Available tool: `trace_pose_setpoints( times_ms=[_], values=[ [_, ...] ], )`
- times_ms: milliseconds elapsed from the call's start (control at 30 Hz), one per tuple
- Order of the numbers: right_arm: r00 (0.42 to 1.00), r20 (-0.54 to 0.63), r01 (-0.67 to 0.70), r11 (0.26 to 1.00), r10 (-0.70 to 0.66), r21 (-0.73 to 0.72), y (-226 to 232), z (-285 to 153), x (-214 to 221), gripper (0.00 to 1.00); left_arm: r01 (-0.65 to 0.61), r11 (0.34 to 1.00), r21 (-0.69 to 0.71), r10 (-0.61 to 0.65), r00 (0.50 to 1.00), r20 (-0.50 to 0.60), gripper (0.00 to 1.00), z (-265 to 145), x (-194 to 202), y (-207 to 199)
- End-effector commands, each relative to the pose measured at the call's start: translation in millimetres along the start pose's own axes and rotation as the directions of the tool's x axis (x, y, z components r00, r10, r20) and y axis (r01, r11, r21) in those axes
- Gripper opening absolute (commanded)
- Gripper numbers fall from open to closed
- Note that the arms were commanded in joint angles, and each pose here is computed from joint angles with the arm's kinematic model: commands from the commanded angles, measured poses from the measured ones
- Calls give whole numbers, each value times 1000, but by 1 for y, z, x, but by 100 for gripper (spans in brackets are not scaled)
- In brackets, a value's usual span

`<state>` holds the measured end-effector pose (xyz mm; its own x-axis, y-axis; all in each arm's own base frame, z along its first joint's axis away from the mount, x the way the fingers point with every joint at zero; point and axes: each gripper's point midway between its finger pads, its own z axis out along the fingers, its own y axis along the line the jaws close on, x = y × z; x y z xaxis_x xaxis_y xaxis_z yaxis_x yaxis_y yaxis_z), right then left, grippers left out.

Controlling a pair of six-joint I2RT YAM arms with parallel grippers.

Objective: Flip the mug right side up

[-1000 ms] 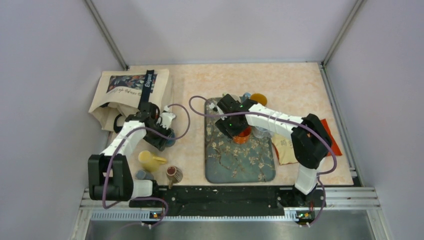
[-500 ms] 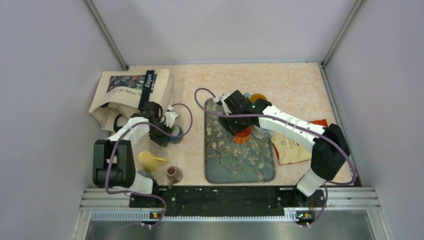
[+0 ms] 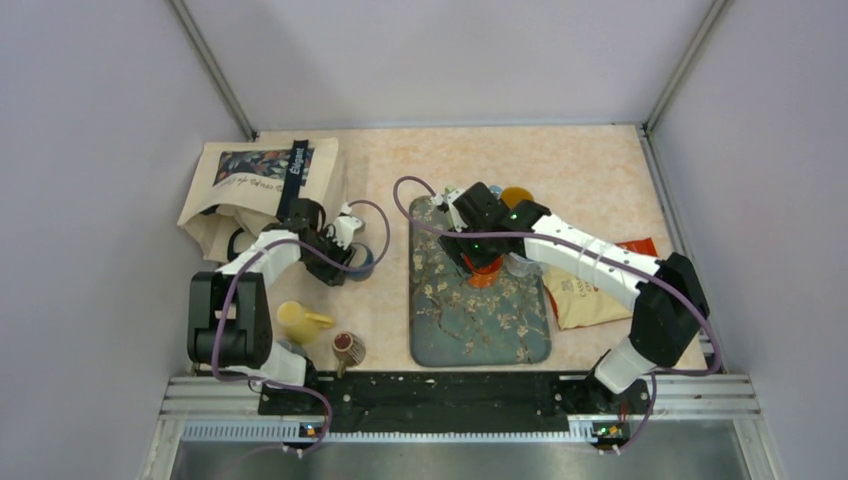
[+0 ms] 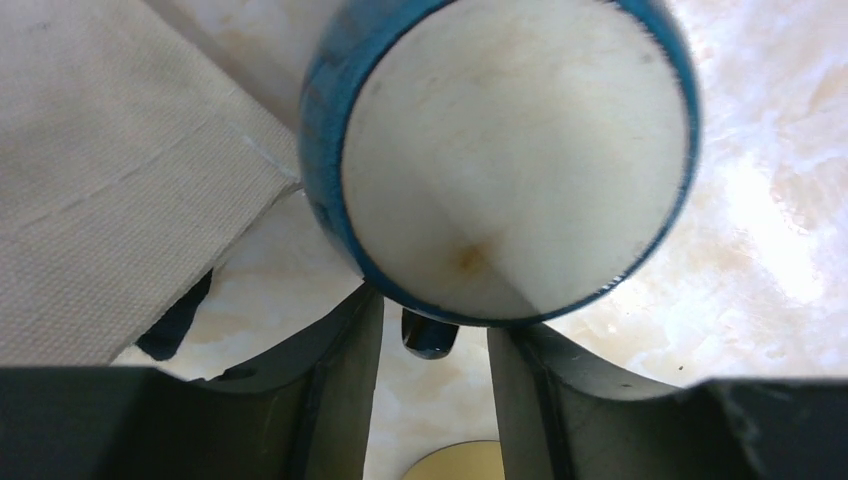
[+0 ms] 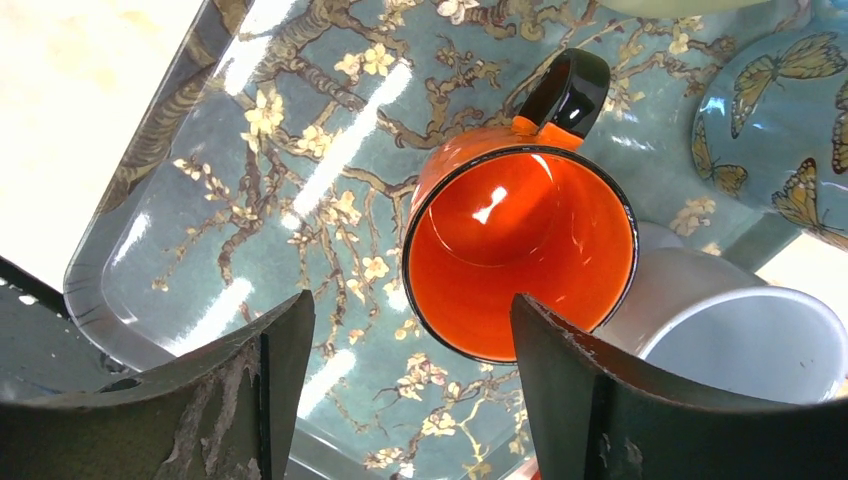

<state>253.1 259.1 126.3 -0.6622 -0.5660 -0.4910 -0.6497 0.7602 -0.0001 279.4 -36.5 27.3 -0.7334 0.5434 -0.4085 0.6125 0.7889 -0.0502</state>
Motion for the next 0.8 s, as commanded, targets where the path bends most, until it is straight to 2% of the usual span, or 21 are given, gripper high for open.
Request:
trace_pose_setpoints(
  times_ms=[0, 133, 267, 467, 567, 633, 733, 767],
  values=[
    [995, 95, 6, 1000, -4, -19, 5, -21, -15, 72, -155, 987, 40, 147, 977, 155, 48, -14, -30, -9],
    [993, 115, 11, 1000, -8, -28, 6, -26, -19, 72, -191, 979, 66, 175, 965, 194, 45, -18, -36, -16],
    [992, 122, 15, 999, -11, -32, 7, -28, -19, 72, -157, 985, 66, 146, 978, 150, 40, -11, -31, -11],
    [991, 131, 15, 999, -10, -34, 7, -32, -19, 72, -158, 985, 72, 149, 982, 114, 41, -1, -23, -8],
    [992, 128, 15, 999, -11, -34, 7, -31, -19, 72, -140, 988, 72, 131, 984, 117, 38, 4, -24, -7],
    [991, 130, 14, 999, -9, -37, 7, -31, -19, 72, -133, 988, 78, 123, 985, 121, 29, 6, -26, -7],
    [991, 133, 12, 999, -6, -43, 8, -31, -19, 72, -120, 989, 84, 109, 986, 127, 1, 5, -29, -8],
    [991, 134, 13, 999, -7, -41, 8, -32, -19, 72, -113, 990, 87, 102, 986, 131, 0, 4, -30, -9]
  ],
)
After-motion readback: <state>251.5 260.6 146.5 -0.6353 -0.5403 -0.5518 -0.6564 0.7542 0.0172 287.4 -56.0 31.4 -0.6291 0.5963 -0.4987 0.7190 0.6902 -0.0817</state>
